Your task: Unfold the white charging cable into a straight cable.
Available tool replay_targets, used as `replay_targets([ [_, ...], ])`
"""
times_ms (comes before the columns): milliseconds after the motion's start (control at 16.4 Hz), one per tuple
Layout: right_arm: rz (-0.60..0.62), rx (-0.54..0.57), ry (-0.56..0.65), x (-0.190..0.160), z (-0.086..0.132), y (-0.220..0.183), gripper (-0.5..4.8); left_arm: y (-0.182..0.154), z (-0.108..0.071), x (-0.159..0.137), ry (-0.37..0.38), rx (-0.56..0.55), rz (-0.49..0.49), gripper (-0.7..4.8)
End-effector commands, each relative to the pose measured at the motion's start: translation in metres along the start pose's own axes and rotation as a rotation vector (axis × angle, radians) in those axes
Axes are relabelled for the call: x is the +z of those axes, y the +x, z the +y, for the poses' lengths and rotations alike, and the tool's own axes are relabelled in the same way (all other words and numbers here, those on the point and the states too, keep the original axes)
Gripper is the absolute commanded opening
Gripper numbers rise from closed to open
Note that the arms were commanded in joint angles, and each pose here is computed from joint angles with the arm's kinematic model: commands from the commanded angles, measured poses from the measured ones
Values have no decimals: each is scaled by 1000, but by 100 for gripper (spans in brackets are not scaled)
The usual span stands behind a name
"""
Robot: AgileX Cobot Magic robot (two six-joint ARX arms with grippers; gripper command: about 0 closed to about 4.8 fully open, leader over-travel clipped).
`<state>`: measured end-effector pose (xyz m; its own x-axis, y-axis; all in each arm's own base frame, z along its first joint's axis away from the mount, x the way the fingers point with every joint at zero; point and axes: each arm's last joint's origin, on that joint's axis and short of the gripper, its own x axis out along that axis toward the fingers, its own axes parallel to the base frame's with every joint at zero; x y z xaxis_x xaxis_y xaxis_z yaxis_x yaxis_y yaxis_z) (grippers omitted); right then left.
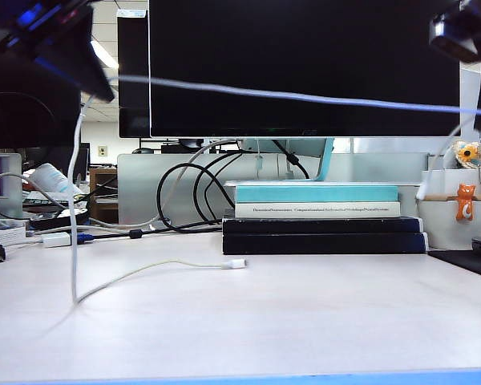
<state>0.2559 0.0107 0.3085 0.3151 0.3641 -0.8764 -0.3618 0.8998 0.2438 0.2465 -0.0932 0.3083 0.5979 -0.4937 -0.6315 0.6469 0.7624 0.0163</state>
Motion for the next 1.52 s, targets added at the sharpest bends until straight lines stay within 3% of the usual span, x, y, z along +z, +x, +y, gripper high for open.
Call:
replay_targets([
  [61, -42, -53, 4, 3, -4, 0, -5, 3, 1, -8, -16, -4, 33, 415],
  [122, -69, -58, 9, 5, -4, 0, -5, 4, 0, -10, -31, -26, 35, 479],
  [183, -103, -66, 16, 8, -4, -1, -3, 4, -1, -12, -53, -46, 40, 479],
  [305, -175, -84, 19, 13, -4, -6, 52, 3, -1, -11, -80, -37, 34, 479],
  [366, -219, -91, 20, 15, -3, -10, 104, 0, 0, -9, -71, -8, 17, 479],
  [548, -253, -99, 10, 16, -1, -15, 140, -18, -1, 0, -20, 101, -90, 479],
  [609, -241, -107, 16, 15, -1, -14, 236, -24, -2, 2, -13, 118, -150, 479],
  [670, -226, -161, 35, 13, -3, -15, 405, -36, -6, -1, 8, 147, -240, 479],
  [853, -310, -197, 18, 14, 0, -26, 413, -56, -15, -15, 40, 199, -382, 479],
  [1036, -535, -212, -21, 13, 11, -54, 363, -66, -21, -35, 49, 298, -414, 479],
  [1219, -715, -251, -75, 1, 23, -80, 350, -72, -26, -48, 63, 327, -437, 479],
  [1341, -894, -289, -126, -24, 36, -93, 261, -84, -27, -57, 54, 364, -507, 456],
  [1523, -1056, -380, -118, -57, 43, -93, 241, -98, -23, -71, 5, 415, -590, 455],
])
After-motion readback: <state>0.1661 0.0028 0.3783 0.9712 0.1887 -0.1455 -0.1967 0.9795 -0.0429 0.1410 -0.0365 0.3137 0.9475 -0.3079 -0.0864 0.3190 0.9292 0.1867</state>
